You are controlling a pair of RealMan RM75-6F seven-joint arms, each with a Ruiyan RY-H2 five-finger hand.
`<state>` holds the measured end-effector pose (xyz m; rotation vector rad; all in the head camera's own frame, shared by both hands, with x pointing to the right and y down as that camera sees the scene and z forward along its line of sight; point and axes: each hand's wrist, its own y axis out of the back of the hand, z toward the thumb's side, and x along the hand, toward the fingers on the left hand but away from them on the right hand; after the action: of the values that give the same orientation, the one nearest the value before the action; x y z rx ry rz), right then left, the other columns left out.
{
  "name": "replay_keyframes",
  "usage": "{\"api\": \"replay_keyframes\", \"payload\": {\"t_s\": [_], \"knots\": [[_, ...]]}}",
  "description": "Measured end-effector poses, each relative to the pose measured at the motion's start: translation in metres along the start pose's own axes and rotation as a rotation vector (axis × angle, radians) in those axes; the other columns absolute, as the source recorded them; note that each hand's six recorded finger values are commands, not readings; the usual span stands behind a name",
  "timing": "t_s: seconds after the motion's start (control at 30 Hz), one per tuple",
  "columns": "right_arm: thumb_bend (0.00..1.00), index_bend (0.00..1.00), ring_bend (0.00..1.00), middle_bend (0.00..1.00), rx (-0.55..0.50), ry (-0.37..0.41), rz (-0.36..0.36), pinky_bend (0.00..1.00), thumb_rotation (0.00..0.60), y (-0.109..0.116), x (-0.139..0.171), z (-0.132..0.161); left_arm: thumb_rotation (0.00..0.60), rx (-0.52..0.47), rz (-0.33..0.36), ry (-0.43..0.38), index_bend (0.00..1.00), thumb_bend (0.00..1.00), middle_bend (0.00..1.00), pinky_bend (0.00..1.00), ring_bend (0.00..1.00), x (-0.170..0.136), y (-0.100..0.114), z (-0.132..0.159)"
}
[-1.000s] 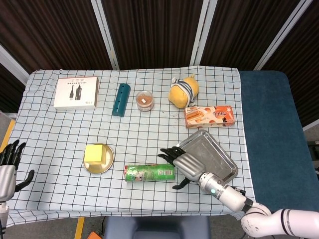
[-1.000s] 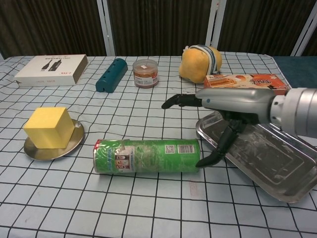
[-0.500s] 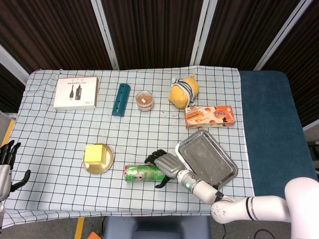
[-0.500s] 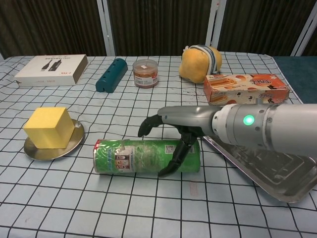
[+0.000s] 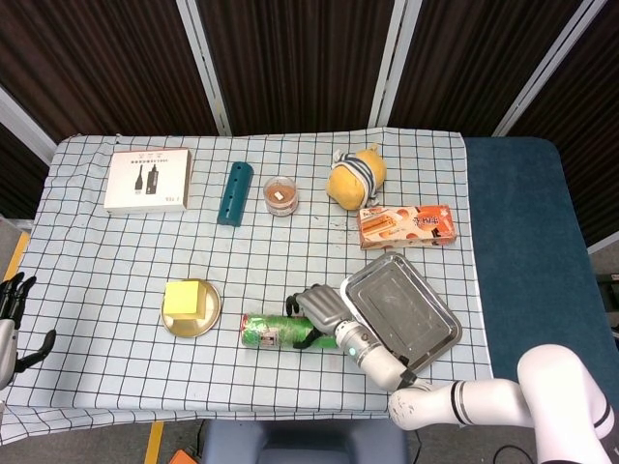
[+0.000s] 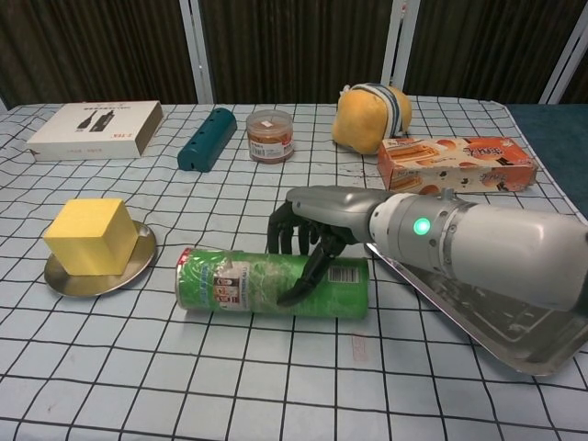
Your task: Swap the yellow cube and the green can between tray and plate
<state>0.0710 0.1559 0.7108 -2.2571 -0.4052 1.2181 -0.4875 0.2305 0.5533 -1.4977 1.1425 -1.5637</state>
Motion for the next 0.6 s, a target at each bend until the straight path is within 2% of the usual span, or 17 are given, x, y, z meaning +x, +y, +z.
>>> {"api": "replay_keyframes", "payload": {"t_s": [0.23,0.3,0.43,0.6], "knots": [[0.13,0.8,0.65,0.67,0.026,-0.014,-0.032,0.55,0.6,0.001,0.0,-0.001,0.6,-0.002,-0.003,0.003,0.06,0.36,0.03,0.17,0.03,0.0,0.0,-0.001],[0.14,0.81,0.65,0.68,0.028,-0.017,-0.048,0.56,0.6,0.003,0.001,-0.002,0.6,-0.005,-0.005,0.004,0.06,0.36,0.03,0.17,0.04,0.0,0.0,-0.002],[0.14,0.82,0.66,0.68,0.026,-0.034,-0.139,0.56,0.6,0.022,0.015,-0.01,0.6,-0.008,-0.009,0.004,0.07,0.36,0.03,0.17,0.03,0.0,0.0,-0.002],[0.14,0.83,0.66,0.69,0.02,-0.06,-0.278,0.57,0.6,0.054,0.051,-0.033,0.6,-0.004,-0.016,0.0,0.07,0.36,0.03,0.17,0.04,0.0,-0.001,0.0]]}}
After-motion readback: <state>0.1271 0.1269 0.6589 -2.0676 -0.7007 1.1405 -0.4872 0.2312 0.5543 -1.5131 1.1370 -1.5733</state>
